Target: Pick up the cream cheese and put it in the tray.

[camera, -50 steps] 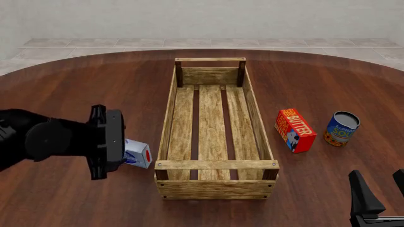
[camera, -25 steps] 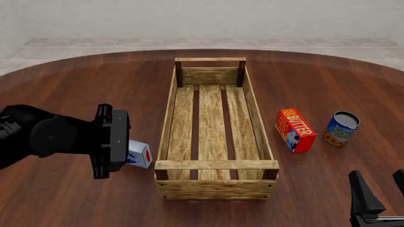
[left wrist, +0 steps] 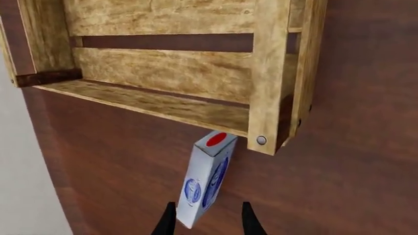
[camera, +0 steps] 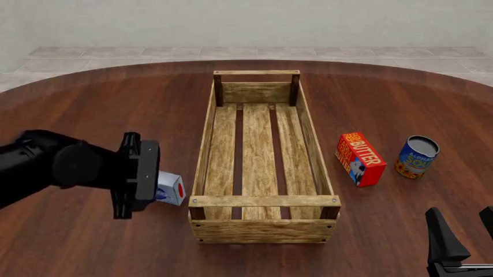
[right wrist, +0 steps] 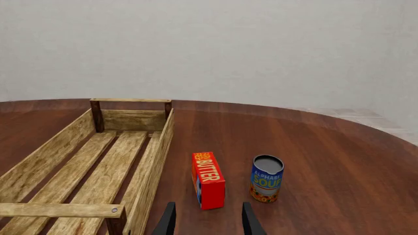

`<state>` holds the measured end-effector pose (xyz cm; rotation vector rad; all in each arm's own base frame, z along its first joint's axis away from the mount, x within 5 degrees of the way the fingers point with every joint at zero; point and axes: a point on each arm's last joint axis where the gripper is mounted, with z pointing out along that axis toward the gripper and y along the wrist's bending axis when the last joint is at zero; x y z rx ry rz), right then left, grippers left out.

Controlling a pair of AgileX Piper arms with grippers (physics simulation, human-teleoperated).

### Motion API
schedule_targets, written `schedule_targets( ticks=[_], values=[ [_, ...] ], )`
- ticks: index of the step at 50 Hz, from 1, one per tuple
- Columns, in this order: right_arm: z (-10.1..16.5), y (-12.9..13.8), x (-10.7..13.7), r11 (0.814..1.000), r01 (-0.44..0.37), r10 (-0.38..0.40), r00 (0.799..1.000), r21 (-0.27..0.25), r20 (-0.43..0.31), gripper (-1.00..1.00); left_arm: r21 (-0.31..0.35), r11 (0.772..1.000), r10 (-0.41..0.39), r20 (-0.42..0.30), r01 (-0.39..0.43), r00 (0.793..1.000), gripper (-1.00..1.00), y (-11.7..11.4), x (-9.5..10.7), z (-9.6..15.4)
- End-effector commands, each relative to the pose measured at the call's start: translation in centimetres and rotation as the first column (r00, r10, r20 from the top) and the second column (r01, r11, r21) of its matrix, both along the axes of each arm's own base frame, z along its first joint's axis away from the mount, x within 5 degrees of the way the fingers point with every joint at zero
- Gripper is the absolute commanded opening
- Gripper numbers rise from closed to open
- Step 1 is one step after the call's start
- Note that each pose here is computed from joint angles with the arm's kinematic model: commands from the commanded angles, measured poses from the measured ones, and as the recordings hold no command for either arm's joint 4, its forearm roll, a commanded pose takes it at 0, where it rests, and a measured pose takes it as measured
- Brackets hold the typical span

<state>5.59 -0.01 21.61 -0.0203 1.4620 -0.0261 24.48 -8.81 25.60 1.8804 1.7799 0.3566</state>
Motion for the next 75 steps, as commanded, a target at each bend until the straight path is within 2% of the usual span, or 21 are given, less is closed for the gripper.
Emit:
schedule_targets(
  ticks=[1,18,33,37,40,50,58,65,67,71,75],
  values=[
    [0.0,0.0,0.0,1.0,0.0,0.0,1.0,0.0,0.0,1.0,0.015,1.0,-0.006,0.028,0.005,1.0,1.0,0.3,1.3,-0.5],
    [0.0,0.0,0.0,1.0,0.0,0.0,1.0,0.0,0.0,1.0,0.014,1.0,-0.002,-0.002,0.002,1.0,1.0,-0.1,1.6,-1.4],
    [0.0,0.0,0.0,1.0,0.0,0.0,1.0,0.0,0.0,1.0,0.012,1.0,-0.002,0.018,0.002,1.0,1.0,-0.1,2.3,-2.2],
    [0.0,0.0,0.0,1.0,0.0,0.0,1.0,0.0,0.0,1.0,0.007,1.0,0.002,0.022,-0.003,1.0,1.0,-0.3,2.7,-2.1],
    [0.0,0.0,0.0,1.0,0.0,0.0,1.0,0.0,0.0,1.0,0.009,0.999,0.036,0.017,-0.036,0.999,1.0,0.4,3.8,-2.4],
    [0.0,0.0,0.0,1.0,0.0,0.0,1.0,0.0,0.0,1.0,0.01,0.999,0.031,-0.011,-0.031,0.999,1.0,-0.1,3.6,-3.5],
    [0.0,0.0,0.0,1.0,0.0,0.0,1.0,0.0,0.0,1.0,-0.001,0.999,0.051,0.0,-0.051,0.999,1.0,0.2,3.8,-4.1],
    [0.0,0.0,0.0,1.0,0.0,0.0,1.0,0.0,0.0,1.0,-0.032,0.998,0.06,0.018,-0.059,0.998,1.0,-0.5,3.6,-4.1],
    [0.0,0.0,0.0,1.0,0.0,0.0,1.0,0.0,0.0,1.0,-0.033,0.999,0.038,0.032,-0.037,0.999,1.0,-0.9,3.2,-4.1],
    [0.0,0.0,0.0,1.0,0.0,0.0,1.0,0.0,0.0,1.0,-0.048,0.997,0.065,0.035,-0.063,0.997,1.0,-0.7,3.6,-4.2],
    [0.0,0.0,0.0,1.0,0.0,0.0,1.0,0.0,0.0,1.0,-0.035,0.998,0.059,0.033,-0.057,0.998,1.0,-0.4,3.5,-5.2]
  ],
)
